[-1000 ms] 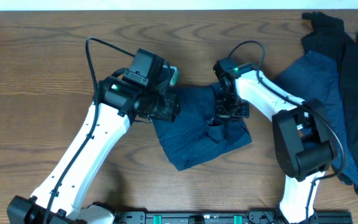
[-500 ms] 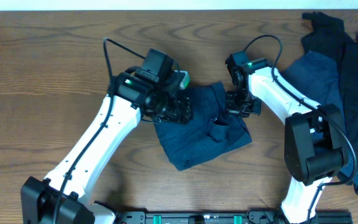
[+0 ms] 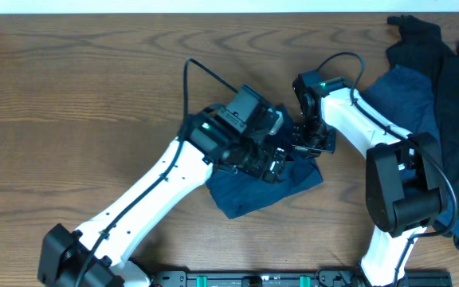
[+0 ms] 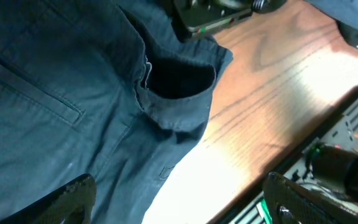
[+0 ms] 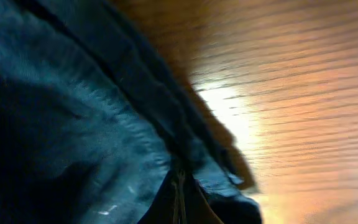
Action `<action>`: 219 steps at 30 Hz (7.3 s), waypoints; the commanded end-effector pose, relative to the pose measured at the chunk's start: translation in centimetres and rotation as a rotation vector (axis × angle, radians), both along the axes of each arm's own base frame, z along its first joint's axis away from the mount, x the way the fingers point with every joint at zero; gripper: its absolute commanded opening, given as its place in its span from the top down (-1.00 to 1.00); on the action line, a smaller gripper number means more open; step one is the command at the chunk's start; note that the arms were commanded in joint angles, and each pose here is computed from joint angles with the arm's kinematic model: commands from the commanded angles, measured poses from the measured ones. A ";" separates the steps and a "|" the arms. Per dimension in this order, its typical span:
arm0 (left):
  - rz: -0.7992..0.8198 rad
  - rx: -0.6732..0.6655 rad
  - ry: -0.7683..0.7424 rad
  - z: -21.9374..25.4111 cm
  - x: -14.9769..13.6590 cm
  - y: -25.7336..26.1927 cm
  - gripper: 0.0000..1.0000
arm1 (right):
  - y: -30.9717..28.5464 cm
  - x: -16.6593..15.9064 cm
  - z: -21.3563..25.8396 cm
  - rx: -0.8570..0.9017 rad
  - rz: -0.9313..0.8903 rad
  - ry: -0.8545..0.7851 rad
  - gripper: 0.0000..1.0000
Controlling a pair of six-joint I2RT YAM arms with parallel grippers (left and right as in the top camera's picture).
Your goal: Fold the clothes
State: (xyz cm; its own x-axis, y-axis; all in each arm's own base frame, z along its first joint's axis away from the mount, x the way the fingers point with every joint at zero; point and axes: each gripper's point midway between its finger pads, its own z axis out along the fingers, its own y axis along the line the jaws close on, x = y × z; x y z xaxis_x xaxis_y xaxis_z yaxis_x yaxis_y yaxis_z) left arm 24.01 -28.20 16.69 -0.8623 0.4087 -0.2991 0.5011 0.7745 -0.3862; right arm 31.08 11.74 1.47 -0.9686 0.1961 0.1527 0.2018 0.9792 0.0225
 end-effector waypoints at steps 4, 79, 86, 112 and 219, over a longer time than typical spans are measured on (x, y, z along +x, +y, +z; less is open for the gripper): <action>-0.019 0.062 0.005 -2.7 -0.5 -1.6 -0.80 | 0.7 -1.5 -1.0 0.068 -0.011 0.035 0.98; -0.031 0.025 -0.245 3.0 2.5 -2.1 -0.11 | -1.0 2.3 8.9 0.354 0.230 -0.165 0.51; 0.169 0.031 -0.258 7.5 3.5 6.5 -0.63 | 1.9 0.5 10.3 0.542 0.373 -0.151 0.54; 0.240 0.302 0.189 -11.4 5.3 9.0 -0.61 | 4.3 -11.8 3.2 0.513 0.501 0.215 0.53; 0.166 -0.064 0.268 -13.7 9.1 8.0 -0.96 | -6.3 2.1 13.2 -0.119 0.112 -0.753 -0.47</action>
